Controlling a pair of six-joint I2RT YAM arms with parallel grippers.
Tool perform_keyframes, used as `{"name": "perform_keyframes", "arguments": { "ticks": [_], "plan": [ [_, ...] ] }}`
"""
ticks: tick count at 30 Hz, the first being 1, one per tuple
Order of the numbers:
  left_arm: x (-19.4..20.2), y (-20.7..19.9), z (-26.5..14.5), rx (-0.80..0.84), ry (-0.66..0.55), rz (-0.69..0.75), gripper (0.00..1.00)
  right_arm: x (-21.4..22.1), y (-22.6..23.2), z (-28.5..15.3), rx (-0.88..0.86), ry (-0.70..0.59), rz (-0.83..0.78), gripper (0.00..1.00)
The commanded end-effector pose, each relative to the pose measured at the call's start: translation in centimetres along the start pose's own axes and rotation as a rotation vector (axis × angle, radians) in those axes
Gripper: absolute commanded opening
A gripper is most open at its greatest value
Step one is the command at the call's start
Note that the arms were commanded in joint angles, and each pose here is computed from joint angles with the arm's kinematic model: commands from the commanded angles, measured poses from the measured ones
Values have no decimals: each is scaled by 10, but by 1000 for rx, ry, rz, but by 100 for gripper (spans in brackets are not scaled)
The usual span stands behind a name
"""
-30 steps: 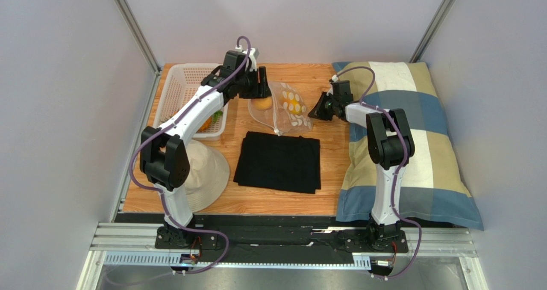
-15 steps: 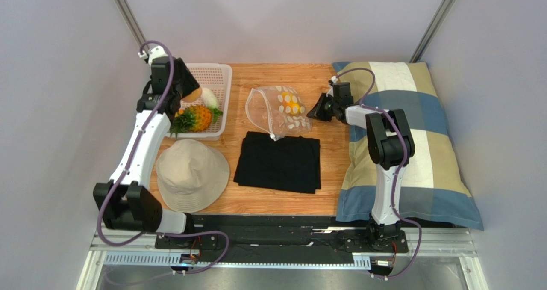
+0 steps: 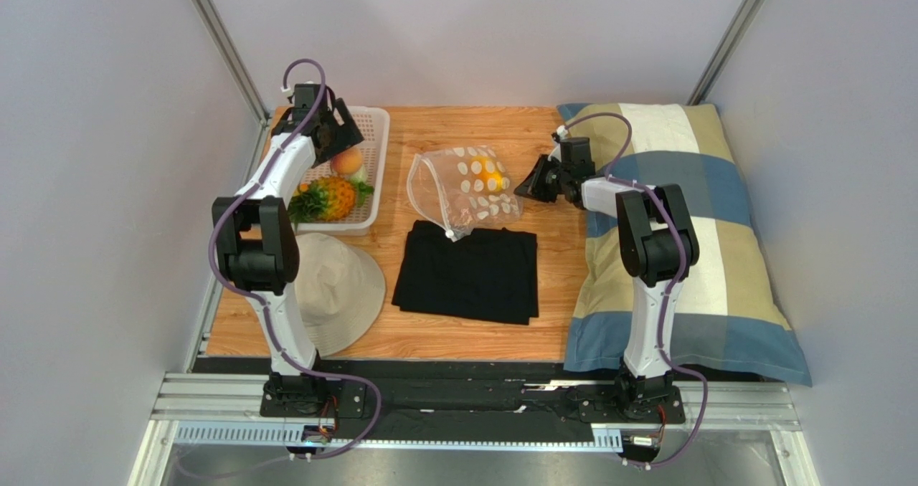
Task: Open the zip-top bag and remove the fake food
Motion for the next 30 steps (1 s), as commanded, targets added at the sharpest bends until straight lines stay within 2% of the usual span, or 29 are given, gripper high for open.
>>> {"name": "perform_keyframes", "arguments": {
  "ticks": [1,3,4,5,7,8,11,12,15,21,26,30],
  "plan": [
    [-24,-10,-43,44,-95,1,98,-26,22,-13,-57,-80,-60,0],
    [-6,-7,-49,36,-75,14,98,-26,22,-11,-61,-74,-55,0],
    [-7,-13,-66,61,-103,20,96,-25,20,-10,-59,-67,-52,0],
    [16,-17,-69,71,-69,45,84,-23,21,-8,-59,-63,-52,0],
    [23,-33,-92,147,-99,44,60,-22,21,-6,-56,-56,-55,0],
    [47,-38,-93,169,-57,63,36,-21,21,-6,-56,-54,-55,0],
    [79,-53,-104,271,8,39,13,-22,21,-7,-51,-57,-60,0],
    [91,-69,-111,349,48,28,12,-21,21,-6,-52,-53,-58,0],
    [123,-88,-112,444,128,13,10,-21,23,-6,-54,-52,-61,0],
    [171,-129,-83,593,294,-50,9,-21,27,-6,-63,-51,-69,0],
    [177,-171,-73,696,278,-41,10,-26,34,-6,-87,-53,-75,0],
    [185,-178,-49,685,289,-57,11,-44,39,-17,-41,-93,-114,0]
  ]
}}
Point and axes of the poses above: each gripper's point midway between its finger pads, its own z axis out along the fingers, its own y axis along the line the jaws close on, x = y × z, the point moved 2 cm from there along -z, back along the fingers, and after that the axes turned 4 degrees about -z, right-handed, at the moved point
